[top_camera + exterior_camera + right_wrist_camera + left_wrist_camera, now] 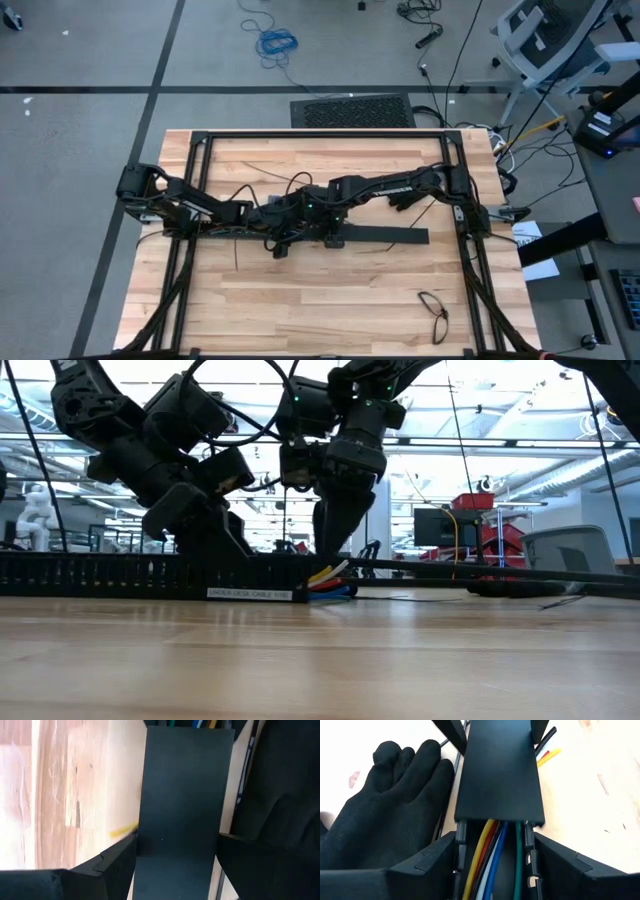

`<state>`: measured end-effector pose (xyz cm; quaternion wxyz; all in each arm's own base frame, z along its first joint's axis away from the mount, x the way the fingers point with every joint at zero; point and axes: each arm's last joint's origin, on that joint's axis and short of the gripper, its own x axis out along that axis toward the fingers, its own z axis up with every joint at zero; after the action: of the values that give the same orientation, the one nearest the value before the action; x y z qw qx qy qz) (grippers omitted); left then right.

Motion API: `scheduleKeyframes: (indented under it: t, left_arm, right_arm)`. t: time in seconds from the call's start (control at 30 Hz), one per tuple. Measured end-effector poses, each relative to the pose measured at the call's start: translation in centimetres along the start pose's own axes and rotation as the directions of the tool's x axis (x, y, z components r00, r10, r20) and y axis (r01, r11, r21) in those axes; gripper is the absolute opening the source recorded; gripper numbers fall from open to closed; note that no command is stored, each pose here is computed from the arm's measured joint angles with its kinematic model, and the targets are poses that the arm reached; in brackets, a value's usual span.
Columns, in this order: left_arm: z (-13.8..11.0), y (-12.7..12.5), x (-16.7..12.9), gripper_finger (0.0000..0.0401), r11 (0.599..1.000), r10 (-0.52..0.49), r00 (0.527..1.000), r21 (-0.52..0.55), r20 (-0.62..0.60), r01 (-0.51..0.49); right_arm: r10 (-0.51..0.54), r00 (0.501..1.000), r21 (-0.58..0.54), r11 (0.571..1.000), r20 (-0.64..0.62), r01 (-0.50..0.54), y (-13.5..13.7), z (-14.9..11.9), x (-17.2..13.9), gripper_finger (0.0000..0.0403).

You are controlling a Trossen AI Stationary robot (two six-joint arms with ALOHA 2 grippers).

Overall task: Ziptie cables
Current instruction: Close the cable duct

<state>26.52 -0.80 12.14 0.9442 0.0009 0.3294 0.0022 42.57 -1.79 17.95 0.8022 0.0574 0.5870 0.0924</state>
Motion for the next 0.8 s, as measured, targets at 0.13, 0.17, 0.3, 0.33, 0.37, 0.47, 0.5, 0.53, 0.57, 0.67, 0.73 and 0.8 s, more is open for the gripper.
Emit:
scheduleKeyframes:
  t: [0.13, 0.17, 0.3, 0.33, 0.37, 0.47, 0.5, 0.53, 0.57, 0.67, 0.73, 0.8]
  left_arm:
    - [0.08, 0.01, 0.00, 0.0236, 1.000, 0.002, 1.000, 0.000, 0.015, -0.002]
    - [0.08, 0.01, 0.00, 0.0236, 1.000, 0.003, 1.000, 0.000, 0.015, -0.003]
    - [0.10, 0.02, 0.00, 0.0236, 1.000, 0.004, 1.000, 0.000, 0.017, -0.004]
    - [0.11, 0.01, 0.00, 0.0236, 1.000, 0.004, 1.000, 0.000, 0.018, -0.004]
    - [0.12, 0.01, 0.01, 0.0236, 1.000, 0.004, 1.000, 0.000, 0.020, -0.004]
    - [0.13, 0.01, 0.01, 0.0236, 1.000, 0.004, 1.000, 0.000, 0.020, -0.004]
    - [0.12, 0.01, 0.01, 0.0236, 1.000, 0.004, 1.000, -0.001, 0.020, -0.004]
    - [0.12, 0.01, 0.01, 0.0236, 1.000, 0.004, 1.000, -0.001, 0.020, -0.004]
    - [0.12, 0.01, 0.01, 0.0236, 1.000, 0.004, 1.000, -0.001, 0.020, -0.004]
    - [0.12, 0.01, 0.01, 0.0236, 1.000, 0.003, 1.000, -0.001, 0.020, -0.003]
    - [0.12, 0.01, 0.01, 0.0243, 1.000, 0.003, 1.000, -0.001, 0.019, -0.003]
    - [0.08, 0.01, 0.01, 0.0254, 1.000, 0.003, 1.000, -0.001, 0.015, -0.003]
  right_arm:
    - [-0.003, 1.000, -0.007, 1.000, 0.031, 0.003, -0.04, 0.31, 0.08, 0.0256]
    - [-0.004, 0.999, -0.007, 1.000, 0.032, 0.004, -0.05, 0.32, 0.08, 0.0256]
    - [-0.004, 0.999, -0.007, 1.000, 0.035, 0.004, -0.04, 0.35, 0.08, 0.0256]
    - [-0.004, 0.999, -0.007, 1.000, 0.036, 0.004, -0.04, 0.36, 0.08, 0.0256]
    - [-0.004, 0.999, -0.008, 1.000, 0.036, 0.004, -0.05, 0.36, 0.08, 0.0256]
    - [-0.004, 0.999, -0.008, 1.000, 0.039, 0.004, -0.03, 0.39, 0.08, 0.0256]
    - [-0.004, 0.999, -0.008, 1.000, 0.039, 0.004, -0.03, 0.39, 0.08, 0.0256]
    - [-0.004, 0.999, -0.008, 1.000, 0.038, 0.004, -0.03, 0.38, 0.08, 0.0256]
    - [-0.003, 0.999, -0.008, 1.000, 0.038, 0.003, -0.03, 0.38, 0.08, 0.0256]
    - [-0.003, 0.999, -0.008, 1.000, 0.036, 0.003, -0.03, 0.36, 0.08, 0.0256]
    - [-0.003, 0.999, -0.008, 1.000, 0.036, 0.003, -0.03, 0.36, 0.08, 0.0256]
    - [-0.002, 0.999, -0.008, 1.000, 0.037, 0.003, -0.03, 0.37, 0.08, 0.0256]
